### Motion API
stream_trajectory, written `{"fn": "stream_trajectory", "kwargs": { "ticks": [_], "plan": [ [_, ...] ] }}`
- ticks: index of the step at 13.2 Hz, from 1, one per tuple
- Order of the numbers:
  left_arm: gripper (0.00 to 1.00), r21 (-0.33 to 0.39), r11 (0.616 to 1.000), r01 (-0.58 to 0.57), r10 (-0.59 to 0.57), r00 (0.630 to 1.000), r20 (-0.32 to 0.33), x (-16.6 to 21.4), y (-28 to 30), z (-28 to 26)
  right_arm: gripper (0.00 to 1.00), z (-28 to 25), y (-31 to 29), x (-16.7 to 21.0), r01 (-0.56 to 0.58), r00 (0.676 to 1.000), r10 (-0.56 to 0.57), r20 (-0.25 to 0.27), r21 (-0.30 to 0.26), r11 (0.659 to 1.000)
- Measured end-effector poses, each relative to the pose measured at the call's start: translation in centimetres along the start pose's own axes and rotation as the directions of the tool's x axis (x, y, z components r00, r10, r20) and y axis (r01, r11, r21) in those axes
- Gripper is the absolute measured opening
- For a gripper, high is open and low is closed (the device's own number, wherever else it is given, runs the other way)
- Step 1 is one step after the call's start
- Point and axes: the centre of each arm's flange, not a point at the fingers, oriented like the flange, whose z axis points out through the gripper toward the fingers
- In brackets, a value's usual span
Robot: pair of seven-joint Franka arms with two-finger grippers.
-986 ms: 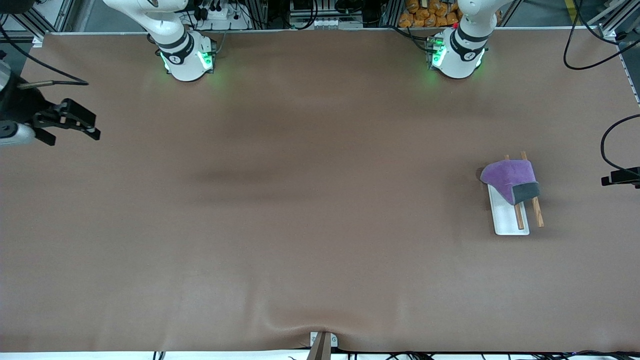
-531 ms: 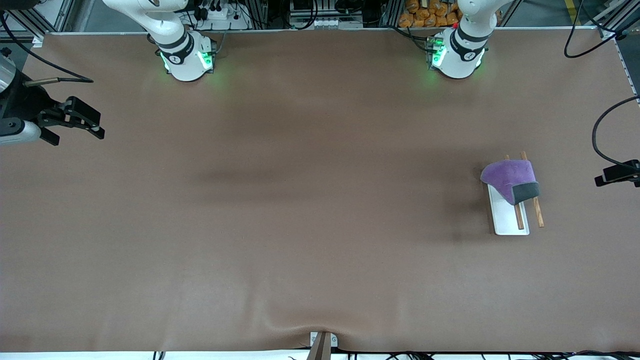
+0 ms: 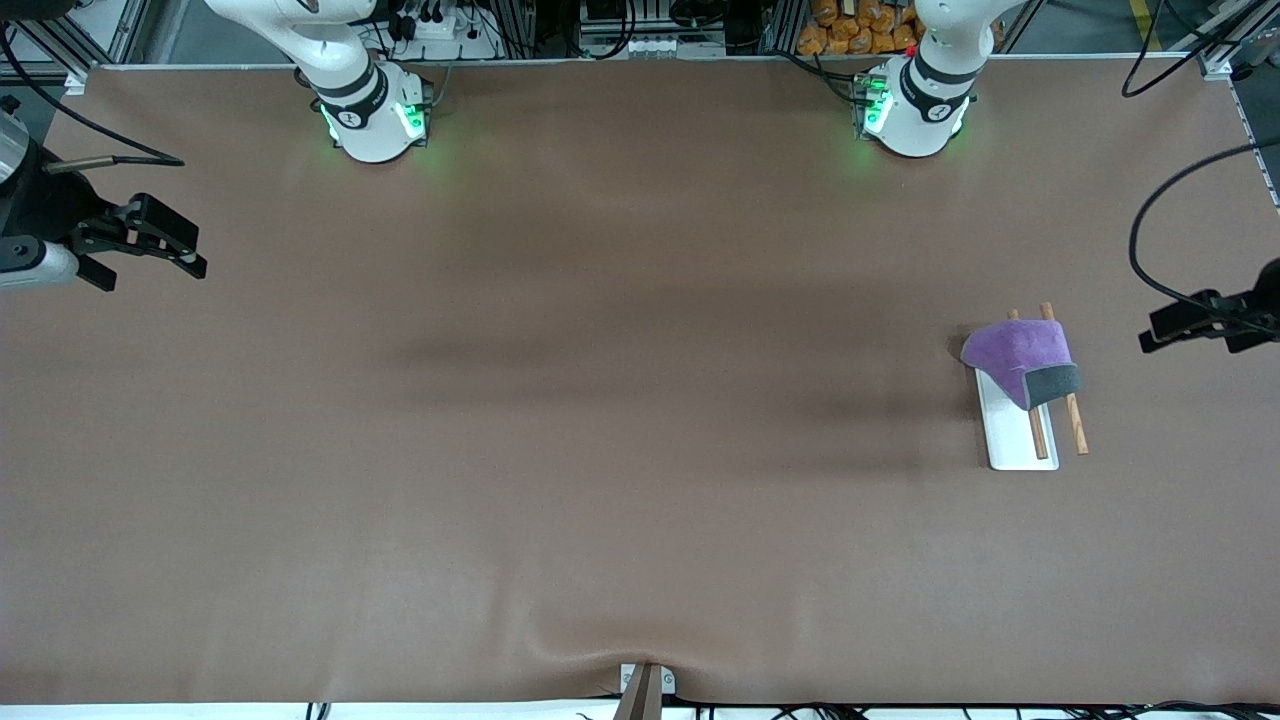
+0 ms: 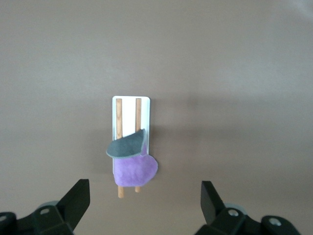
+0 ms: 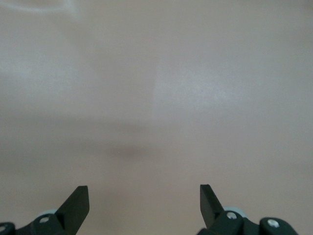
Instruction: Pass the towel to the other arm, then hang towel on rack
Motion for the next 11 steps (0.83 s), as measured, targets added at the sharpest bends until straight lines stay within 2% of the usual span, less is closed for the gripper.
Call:
{"fn": "stream_trajectory", "kwargs": {
  "ticks": [4, 9, 11],
  "plan": [
    [1.0, 0.04, 0.999, -0.035, 0.035, 0.999, -0.009, -2.1, 4.6, -3.0, 1.0, 0.0, 0.3, 0.0, -0.001, 1.0, 0.001, 0.001, -0.022, 1.0],
    [1.0, 0.086, 0.996, -0.038, 0.038, 0.999, 0.003, -4.5, 6.2, -4.1, 1.0, -0.1, 1.2, -0.1, -0.016, 1.0, 0.016, 0.0, -0.028, 0.999],
    [1.0, 0.083, 0.996, -0.042, 0.041, 0.999, 0.013, -5.5, 6.6, -3.9, 1.0, -0.1, 1.2, -0.1, -0.017, 1.0, 0.017, 0.0, -0.028, 0.999]
  ]
}}
